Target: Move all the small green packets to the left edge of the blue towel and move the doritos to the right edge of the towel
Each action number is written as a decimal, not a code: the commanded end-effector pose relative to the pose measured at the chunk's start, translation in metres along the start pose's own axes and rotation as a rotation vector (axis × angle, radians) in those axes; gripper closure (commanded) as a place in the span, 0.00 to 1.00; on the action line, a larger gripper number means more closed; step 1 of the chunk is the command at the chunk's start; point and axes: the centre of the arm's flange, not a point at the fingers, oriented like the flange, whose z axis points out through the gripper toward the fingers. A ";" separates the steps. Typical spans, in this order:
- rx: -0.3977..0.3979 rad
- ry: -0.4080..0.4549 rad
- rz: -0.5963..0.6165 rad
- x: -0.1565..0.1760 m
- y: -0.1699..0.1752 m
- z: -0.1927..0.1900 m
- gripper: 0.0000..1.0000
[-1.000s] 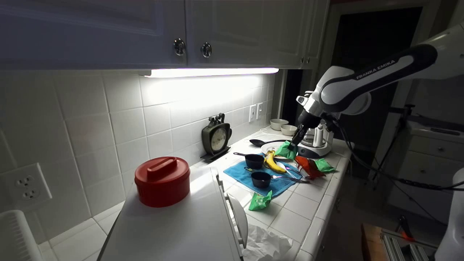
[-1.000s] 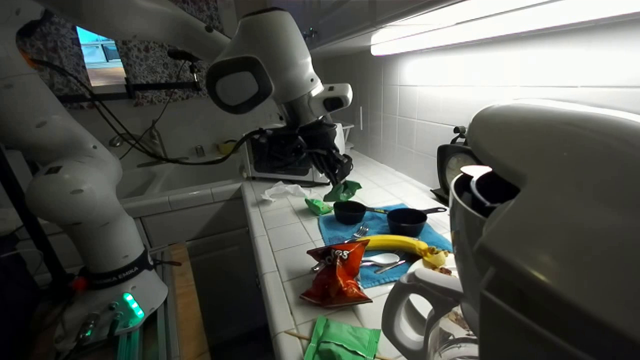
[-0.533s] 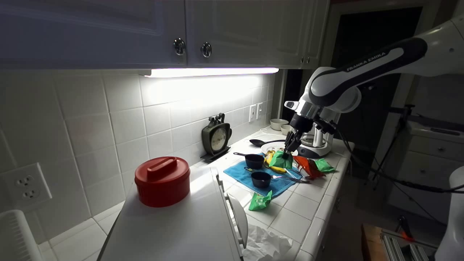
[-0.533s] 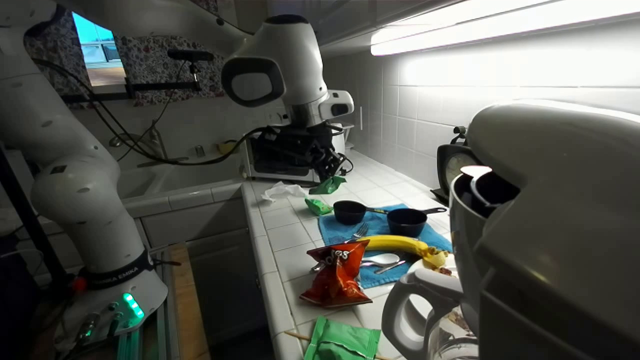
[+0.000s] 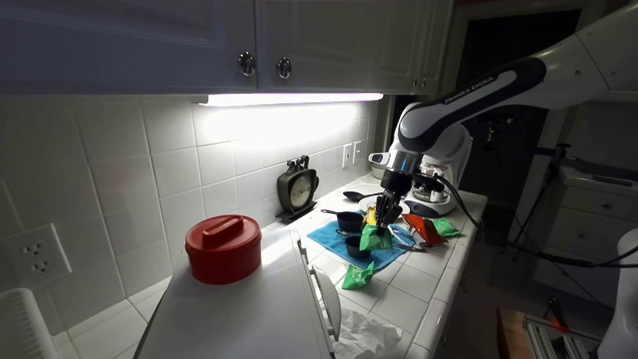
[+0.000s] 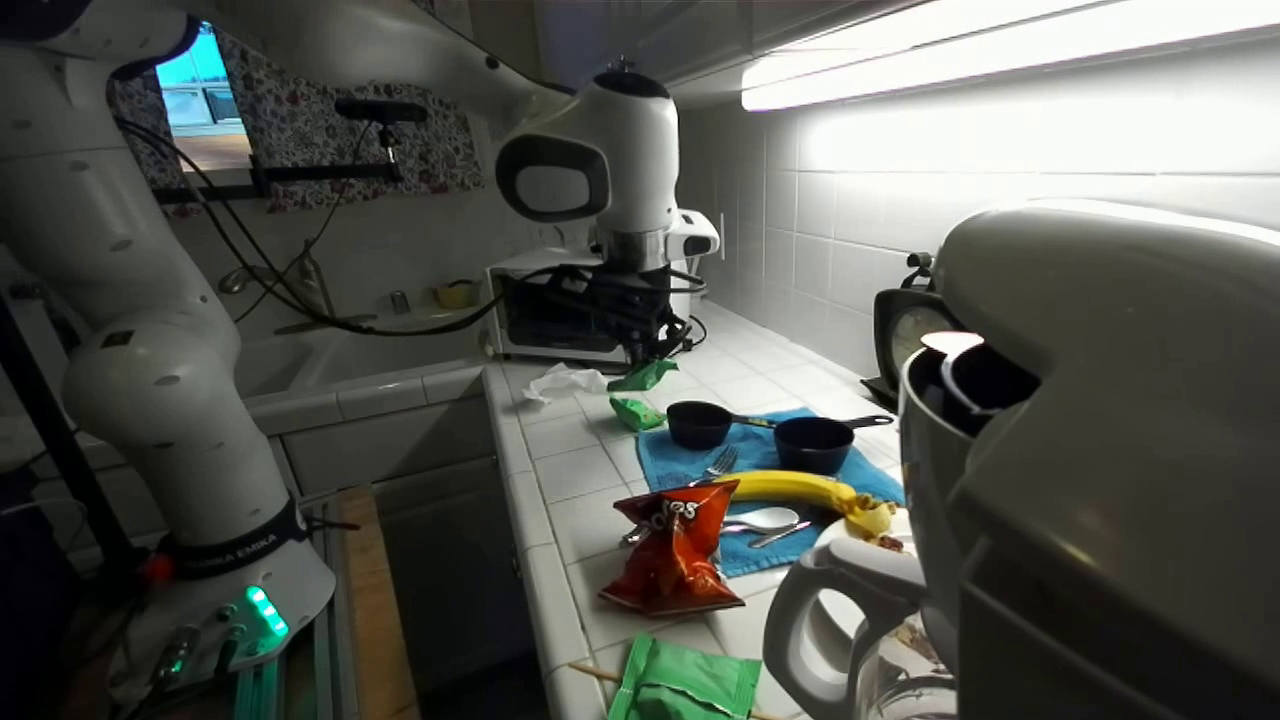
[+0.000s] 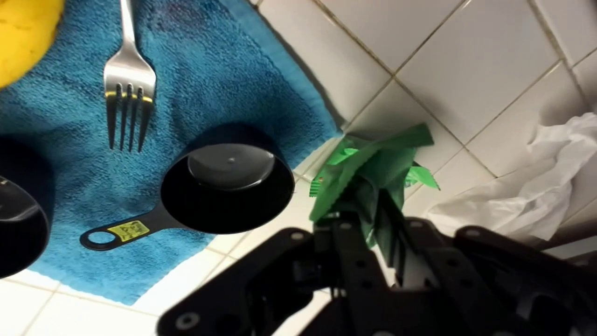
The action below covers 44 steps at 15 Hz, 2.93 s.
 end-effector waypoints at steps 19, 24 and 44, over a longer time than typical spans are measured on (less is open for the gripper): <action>-0.425 -0.410 0.448 -0.141 0.057 -0.064 0.00; -0.454 -0.312 0.516 -0.195 0.066 -0.048 0.00; -0.535 -0.169 0.320 -0.269 0.115 -0.005 0.00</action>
